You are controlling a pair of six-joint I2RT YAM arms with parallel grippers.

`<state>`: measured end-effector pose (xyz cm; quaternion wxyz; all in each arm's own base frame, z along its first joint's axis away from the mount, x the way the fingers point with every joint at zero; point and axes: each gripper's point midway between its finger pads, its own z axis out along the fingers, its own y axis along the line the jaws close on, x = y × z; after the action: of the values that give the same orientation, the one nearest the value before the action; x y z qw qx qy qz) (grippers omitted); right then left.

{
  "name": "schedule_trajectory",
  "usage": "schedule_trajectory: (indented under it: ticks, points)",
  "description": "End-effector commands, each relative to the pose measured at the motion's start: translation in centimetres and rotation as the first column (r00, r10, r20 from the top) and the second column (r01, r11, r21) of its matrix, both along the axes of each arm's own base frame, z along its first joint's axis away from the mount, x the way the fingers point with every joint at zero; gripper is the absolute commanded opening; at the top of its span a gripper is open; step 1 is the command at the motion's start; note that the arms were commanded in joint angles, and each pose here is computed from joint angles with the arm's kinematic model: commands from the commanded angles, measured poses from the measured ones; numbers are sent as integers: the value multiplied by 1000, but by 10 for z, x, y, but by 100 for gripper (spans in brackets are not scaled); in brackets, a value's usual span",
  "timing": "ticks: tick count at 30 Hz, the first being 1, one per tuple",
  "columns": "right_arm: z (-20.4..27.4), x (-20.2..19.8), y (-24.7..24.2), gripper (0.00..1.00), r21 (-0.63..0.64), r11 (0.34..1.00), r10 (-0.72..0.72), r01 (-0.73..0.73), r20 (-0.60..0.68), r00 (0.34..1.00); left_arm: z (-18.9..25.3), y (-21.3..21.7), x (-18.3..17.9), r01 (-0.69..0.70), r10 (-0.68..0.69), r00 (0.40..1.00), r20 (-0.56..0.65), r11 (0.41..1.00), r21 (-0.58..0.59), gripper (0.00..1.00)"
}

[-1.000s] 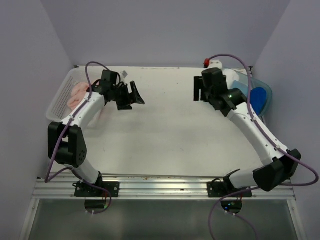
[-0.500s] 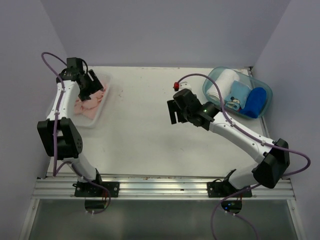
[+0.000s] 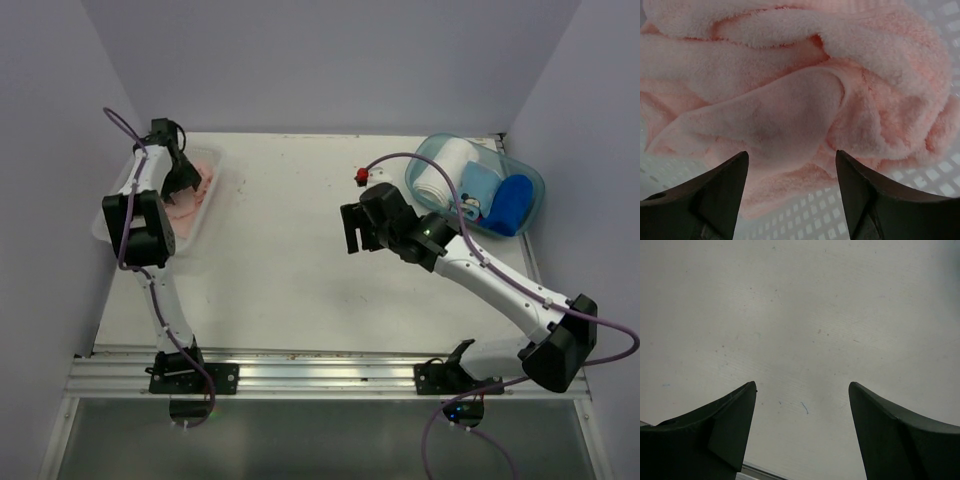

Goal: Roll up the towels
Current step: Grab a towel with the left arm, then move the towel to the center of the board

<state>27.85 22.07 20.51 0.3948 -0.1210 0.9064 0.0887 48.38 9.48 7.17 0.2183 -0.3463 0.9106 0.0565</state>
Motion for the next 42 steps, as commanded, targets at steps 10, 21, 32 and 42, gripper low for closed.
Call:
schedule_trajectory:
  ticks: [10, 21, 32, 42]
  points:
    - [24, -7, -11, 79, 60, 998, -39, 36, 50, 998, 74, 8, 26, -7, 4, 985, 175, 1000, 14, 0]
    - [44, 0, -47, 80, 31, 981, -194, 191, 149, 970, 374, -64, -35, 244, -234, 558, 796, 963, 112, 0]
    - [68, -2, -159, 83, 56, 858, -511, 510, 191, 838, 361, -290, -91, 761, -471, 362, 805, 647, 37, 0]
    - [53, -12, -171, 84, 9, 840, -539, 543, 132, 832, 146, -391, -153, 861, -676, 505, 537, 435, -263, 41]
